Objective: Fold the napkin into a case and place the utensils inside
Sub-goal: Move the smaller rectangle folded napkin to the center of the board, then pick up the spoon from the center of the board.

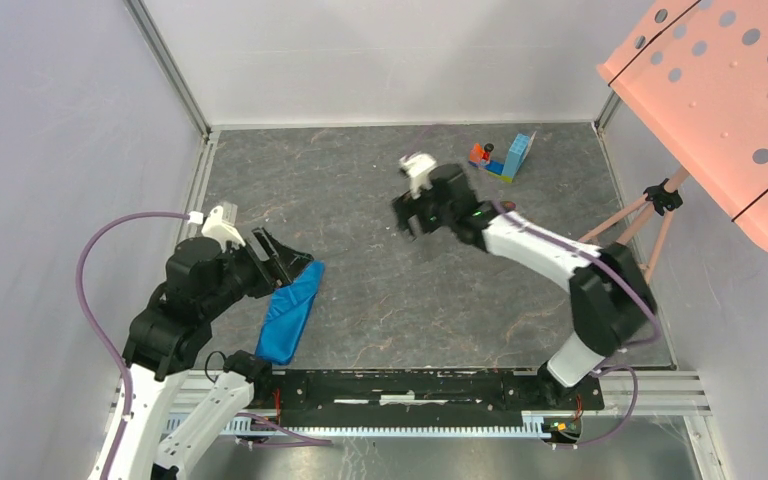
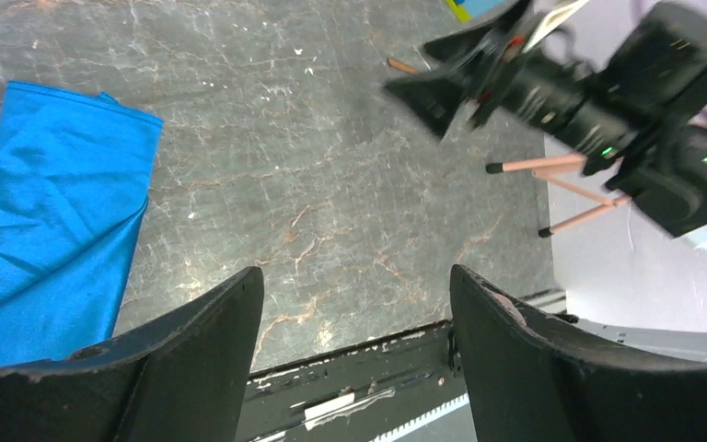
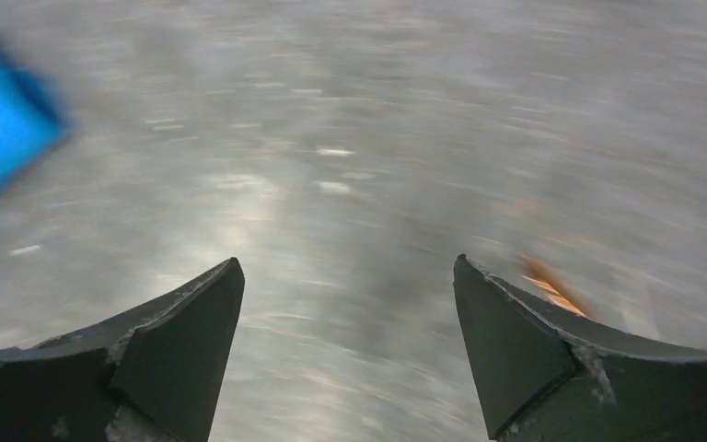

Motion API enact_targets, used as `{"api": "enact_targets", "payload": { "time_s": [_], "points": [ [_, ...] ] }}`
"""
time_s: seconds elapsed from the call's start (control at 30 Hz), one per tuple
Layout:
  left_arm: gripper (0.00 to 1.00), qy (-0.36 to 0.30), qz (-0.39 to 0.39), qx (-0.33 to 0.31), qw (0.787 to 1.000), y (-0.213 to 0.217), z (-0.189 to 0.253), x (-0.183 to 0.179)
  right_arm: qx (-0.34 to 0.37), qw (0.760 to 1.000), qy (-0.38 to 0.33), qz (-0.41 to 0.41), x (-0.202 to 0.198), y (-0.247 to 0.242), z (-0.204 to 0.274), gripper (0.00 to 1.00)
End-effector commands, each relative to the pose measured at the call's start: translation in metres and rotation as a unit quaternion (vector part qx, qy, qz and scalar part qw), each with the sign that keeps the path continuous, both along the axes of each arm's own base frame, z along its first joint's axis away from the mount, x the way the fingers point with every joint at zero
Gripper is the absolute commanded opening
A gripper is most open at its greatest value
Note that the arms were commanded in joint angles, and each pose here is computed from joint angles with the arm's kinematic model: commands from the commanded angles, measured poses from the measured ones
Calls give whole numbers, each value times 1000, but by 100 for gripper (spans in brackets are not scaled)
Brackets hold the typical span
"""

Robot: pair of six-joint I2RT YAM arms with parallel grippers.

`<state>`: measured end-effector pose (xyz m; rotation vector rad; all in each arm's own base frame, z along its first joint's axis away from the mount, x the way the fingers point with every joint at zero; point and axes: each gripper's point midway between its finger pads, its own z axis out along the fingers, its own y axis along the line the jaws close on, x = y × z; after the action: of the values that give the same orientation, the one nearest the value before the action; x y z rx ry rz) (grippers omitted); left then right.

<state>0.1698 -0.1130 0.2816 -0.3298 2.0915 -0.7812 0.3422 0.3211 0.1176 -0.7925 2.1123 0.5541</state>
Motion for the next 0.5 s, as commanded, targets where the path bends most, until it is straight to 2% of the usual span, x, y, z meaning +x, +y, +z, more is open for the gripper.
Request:
{"api": "enact_targets", "payload": {
  "time_s": [0.0,0.07,0.13,0.17,0.27,0.33,0.4,0.47],
  "points": [
    [81,-36,-70,16,997,-14,14,-2,-203,966,-32,-155,36,-150,-10,92],
    [81,-32,-88,14,995,-19,13,-5,-155,947,27,-279,49,-194,-9,91],
    [81,-24,-110,4,994,-26,10,-10,-69,928,76,-358,59,-215,-10,93],
    [81,-18,-117,1,993,-28,8,-11,-38,919,84,-383,63,-218,-9,93],
    [81,-6,-136,-11,991,-34,3,-16,1,865,69,-497,79,-248,-9,93],
    [82,-5,-142,-15,990,-36,1,-19,16,843,68,-534,92,-256,-10,91],
    [82,-8,-143,-16,990,-36,2,-21,28,832,75,-548,105,-256,-12,88],
    [82,-10,-146,-17,989,-36,2,-23,28,823,90,-561,114,-254,-18,79]
  ]
}}
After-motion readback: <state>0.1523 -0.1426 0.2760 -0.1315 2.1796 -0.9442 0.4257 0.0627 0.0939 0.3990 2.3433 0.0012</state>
